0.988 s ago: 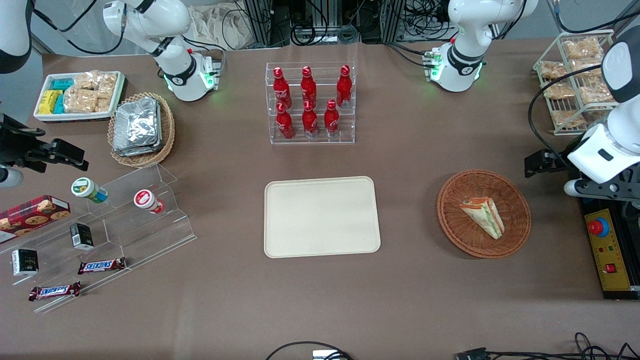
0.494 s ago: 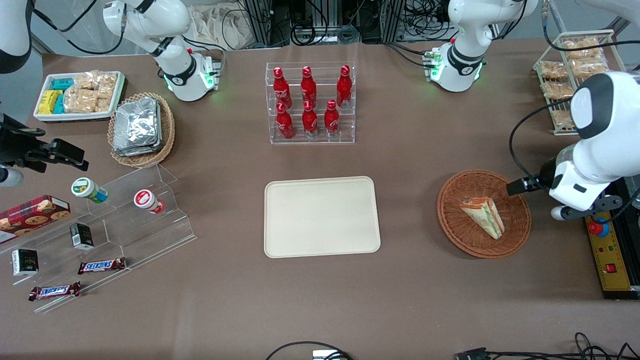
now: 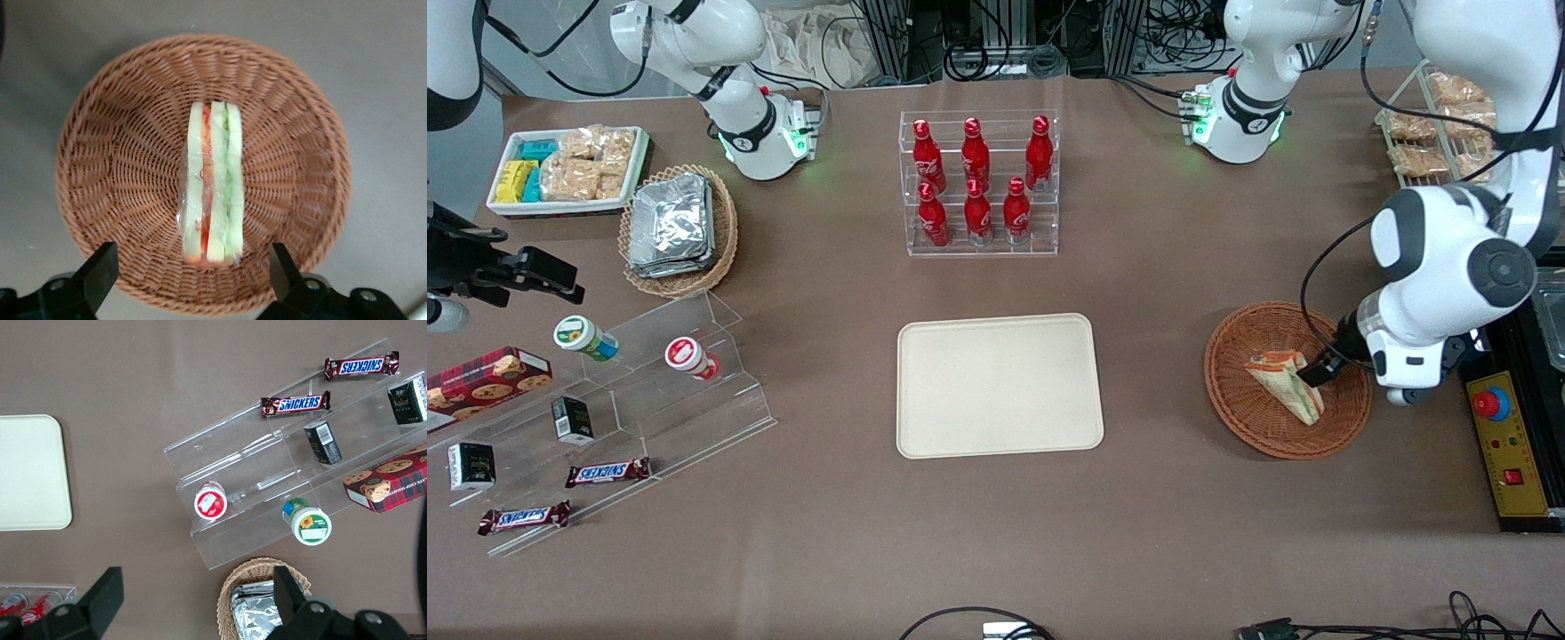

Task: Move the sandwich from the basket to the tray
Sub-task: 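Lower the left gripper and close it on the wrapped sandwich, then lift the sandwich and carry it with the left gripper toward the cream tray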

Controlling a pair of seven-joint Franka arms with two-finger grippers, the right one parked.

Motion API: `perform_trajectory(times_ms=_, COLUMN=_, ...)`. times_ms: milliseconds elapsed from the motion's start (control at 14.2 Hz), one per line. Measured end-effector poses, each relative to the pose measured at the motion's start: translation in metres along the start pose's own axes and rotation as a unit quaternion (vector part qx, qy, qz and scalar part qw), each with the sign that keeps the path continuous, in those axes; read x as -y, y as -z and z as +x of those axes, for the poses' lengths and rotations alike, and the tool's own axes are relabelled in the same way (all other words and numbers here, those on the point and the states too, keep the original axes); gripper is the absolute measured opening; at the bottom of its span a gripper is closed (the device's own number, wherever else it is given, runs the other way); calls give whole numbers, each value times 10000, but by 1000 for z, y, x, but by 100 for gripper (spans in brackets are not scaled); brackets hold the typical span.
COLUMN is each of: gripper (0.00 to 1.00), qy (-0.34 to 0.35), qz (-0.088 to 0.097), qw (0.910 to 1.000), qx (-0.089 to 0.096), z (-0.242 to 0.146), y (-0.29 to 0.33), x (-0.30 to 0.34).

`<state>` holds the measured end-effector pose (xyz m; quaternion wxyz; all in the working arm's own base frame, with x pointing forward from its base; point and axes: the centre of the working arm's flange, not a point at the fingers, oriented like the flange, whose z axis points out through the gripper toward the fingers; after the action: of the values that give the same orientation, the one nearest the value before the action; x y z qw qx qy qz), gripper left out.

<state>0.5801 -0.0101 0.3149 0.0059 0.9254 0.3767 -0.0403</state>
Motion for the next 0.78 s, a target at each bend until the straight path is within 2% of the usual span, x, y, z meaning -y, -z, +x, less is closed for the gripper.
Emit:
perform_trajectory(times_ms=635, gripper=100, qy=143, qz=185, qw=9994, qx=267, z=4, y=-61, x=-2)
perform_trajectory(times_ms=776, gripper=81, qy=148, qz=210, qw=9992, qx=301, z=3, y=-67, x=-3)
